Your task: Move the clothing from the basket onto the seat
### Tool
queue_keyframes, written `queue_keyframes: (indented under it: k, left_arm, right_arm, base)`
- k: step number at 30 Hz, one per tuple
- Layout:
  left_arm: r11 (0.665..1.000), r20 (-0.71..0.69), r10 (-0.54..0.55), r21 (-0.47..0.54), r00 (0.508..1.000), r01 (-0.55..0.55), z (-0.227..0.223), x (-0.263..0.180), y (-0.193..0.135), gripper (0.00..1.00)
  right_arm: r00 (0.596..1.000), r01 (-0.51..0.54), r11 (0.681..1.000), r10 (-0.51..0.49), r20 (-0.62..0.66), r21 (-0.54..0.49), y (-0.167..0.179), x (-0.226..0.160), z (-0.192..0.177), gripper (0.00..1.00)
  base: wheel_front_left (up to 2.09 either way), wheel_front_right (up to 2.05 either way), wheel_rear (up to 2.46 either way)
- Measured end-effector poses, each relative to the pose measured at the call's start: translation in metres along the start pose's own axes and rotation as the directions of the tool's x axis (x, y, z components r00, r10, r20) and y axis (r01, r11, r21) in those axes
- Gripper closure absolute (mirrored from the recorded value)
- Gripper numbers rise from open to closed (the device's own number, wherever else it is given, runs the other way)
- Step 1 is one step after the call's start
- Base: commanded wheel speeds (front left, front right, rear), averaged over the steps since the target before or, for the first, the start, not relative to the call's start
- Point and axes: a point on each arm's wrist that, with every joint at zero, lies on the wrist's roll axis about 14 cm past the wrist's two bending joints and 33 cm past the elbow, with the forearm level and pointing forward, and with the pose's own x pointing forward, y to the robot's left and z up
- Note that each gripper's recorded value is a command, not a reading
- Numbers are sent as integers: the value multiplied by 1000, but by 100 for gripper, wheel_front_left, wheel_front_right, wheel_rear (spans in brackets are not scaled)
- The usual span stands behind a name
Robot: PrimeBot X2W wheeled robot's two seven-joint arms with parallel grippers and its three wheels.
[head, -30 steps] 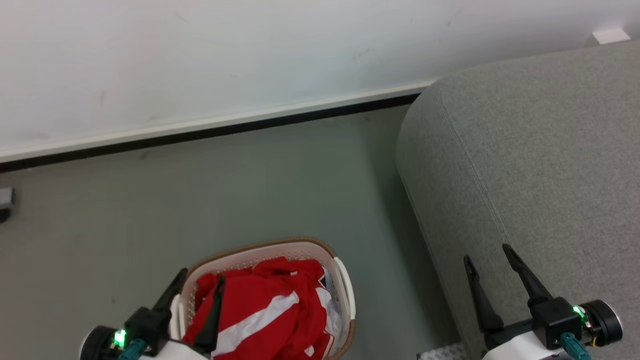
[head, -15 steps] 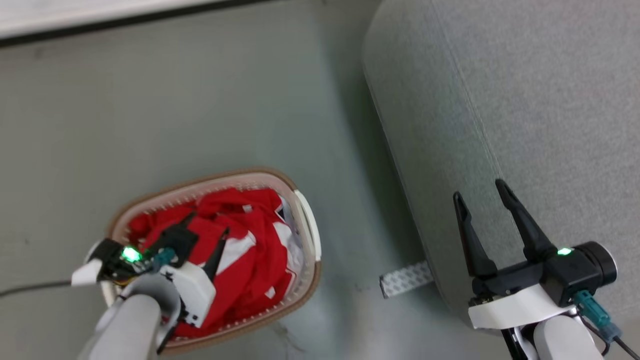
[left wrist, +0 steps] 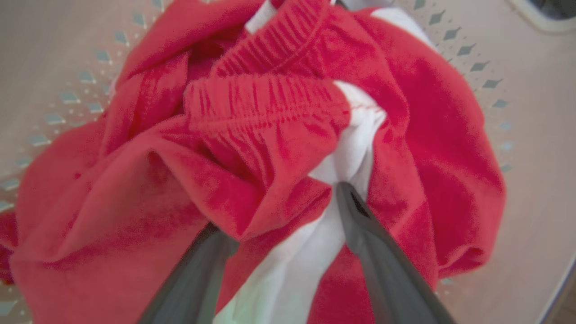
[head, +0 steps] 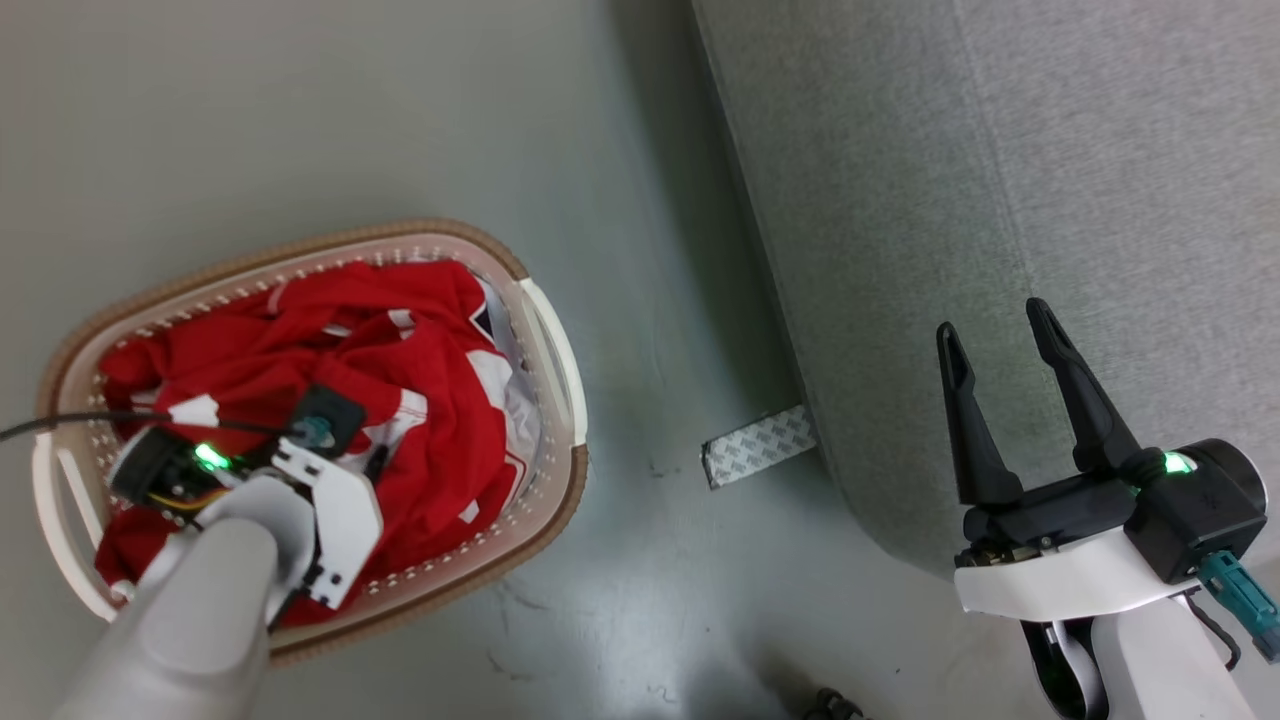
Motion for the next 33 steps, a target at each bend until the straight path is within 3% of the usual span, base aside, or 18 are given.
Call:
queue_keyframes:
  k: [1,2,3,4,9,14,18,26,33]
  left_arm:
    - [1000,-13,-5,-4,1000,5,-6,3,0,0]
    - [1000,-24,-3,-11,1000,3,-11,6,4,37]
    - [1000,-33,-1,-22,999,1,-16,8,6,60]
    - [1000,-39,0,-27,999,-1,-21,8,8,100]
    - [998,-20,-4,-63,1000,3,-30,8,9,100]
    - [991,98,35,-135,995,-21,-1,3,18,100]
    - [985,200,37,-171,979,-2,27,-13,3,100]
    - [977,378,99,-211,920,-19,81,-86,-11,100]
    - [973,517,186,-216,835,-83,123,-170,-9,100]
  right_arm:
    - [1000,0,1000,0,-7,-3,0,2,-3,0]
    - [1000,-3,1000,3,-14,-6,1,4,-6,0]
    - [1000,-7,1000,7,-20,-7,2,5,-9,0]
    - [1000,-14,1000,14,-25,-6,5,7,-12,0]
    - [999,-30,1000,30,-37,1,11,11,-19,0]
    - [999,-34,999,34,-10,11,12,14,-9,0]
    - [1000,-29,1000,29,6,8,10,9,-2,0]
    - [997,-52,999,52,61,2,19,-19,21,0]
    - [984,-125,992,124,125,-2,43,-47,43,0]
  base:
    - [18,18,18]
    - [16,16,16]
    - [10,10,10]
    - [5,5,5]
    - [0,0,0]
    - [0,0,0]
    - [0,0,0]
    - [0,0,0]
    - [0,0,0]
